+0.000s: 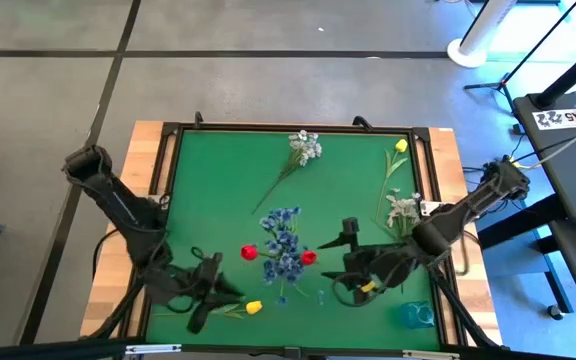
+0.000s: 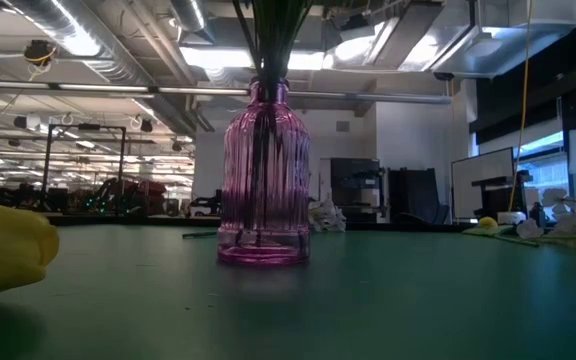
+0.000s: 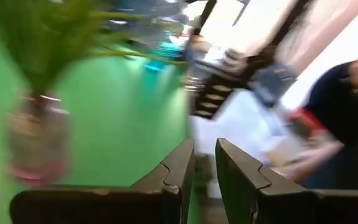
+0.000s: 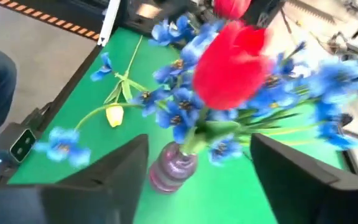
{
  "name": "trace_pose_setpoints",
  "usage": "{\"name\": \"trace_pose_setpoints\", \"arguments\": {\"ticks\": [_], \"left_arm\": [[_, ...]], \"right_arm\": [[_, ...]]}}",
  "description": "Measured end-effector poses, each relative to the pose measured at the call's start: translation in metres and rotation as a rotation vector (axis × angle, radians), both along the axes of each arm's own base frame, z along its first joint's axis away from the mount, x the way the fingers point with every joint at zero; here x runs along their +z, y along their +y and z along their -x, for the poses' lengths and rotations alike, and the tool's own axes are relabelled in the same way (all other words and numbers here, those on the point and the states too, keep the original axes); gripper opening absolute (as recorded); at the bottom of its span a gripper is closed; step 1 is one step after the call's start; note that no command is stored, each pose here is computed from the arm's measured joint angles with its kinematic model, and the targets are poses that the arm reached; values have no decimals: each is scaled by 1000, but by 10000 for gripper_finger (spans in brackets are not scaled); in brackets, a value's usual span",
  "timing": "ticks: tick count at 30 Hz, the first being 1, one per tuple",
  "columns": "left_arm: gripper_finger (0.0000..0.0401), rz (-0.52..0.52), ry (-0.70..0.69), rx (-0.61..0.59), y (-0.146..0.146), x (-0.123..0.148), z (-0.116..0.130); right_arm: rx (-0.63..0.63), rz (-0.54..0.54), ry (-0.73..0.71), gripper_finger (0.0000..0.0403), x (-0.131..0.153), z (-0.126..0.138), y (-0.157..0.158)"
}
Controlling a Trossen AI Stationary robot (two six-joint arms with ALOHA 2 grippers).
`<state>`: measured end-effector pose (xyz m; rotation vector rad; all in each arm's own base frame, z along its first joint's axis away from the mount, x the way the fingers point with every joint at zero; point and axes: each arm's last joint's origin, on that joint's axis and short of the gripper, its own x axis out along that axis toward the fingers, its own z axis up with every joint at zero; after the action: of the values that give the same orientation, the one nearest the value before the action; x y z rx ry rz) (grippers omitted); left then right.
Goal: Sort flowers into vase by color
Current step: Put the bottom yellow flower into the blue vase
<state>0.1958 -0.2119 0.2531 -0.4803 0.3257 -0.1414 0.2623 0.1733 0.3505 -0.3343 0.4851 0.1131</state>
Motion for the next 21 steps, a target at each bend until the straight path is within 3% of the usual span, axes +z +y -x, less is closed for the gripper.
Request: {"name": "trace_pose_setpoints", "arguments": {"ticks": [5, 8, 11, 15, 21], "left_arm": [[64, 274, 59, -63, -32, 9, 29], [64, 311, 123, -17, -49, -10, 45], [64, 275, 158, 58, -60, -36, 48], [64, 173, 226, 105, -63, -69, 30], [64, 0, 533, 144, -53, -86, -11]], "right_arm": [[42, 3, 17, 336, 14, 26, -4], [39, -36, 35, 343, 19, 40, -5], [30, -61, 65, 342, 17, 47, -2], [16, -48, 77, 334, 15, 53, 1], [-7, -59, 77, 331, 15, 52, 0]]}}
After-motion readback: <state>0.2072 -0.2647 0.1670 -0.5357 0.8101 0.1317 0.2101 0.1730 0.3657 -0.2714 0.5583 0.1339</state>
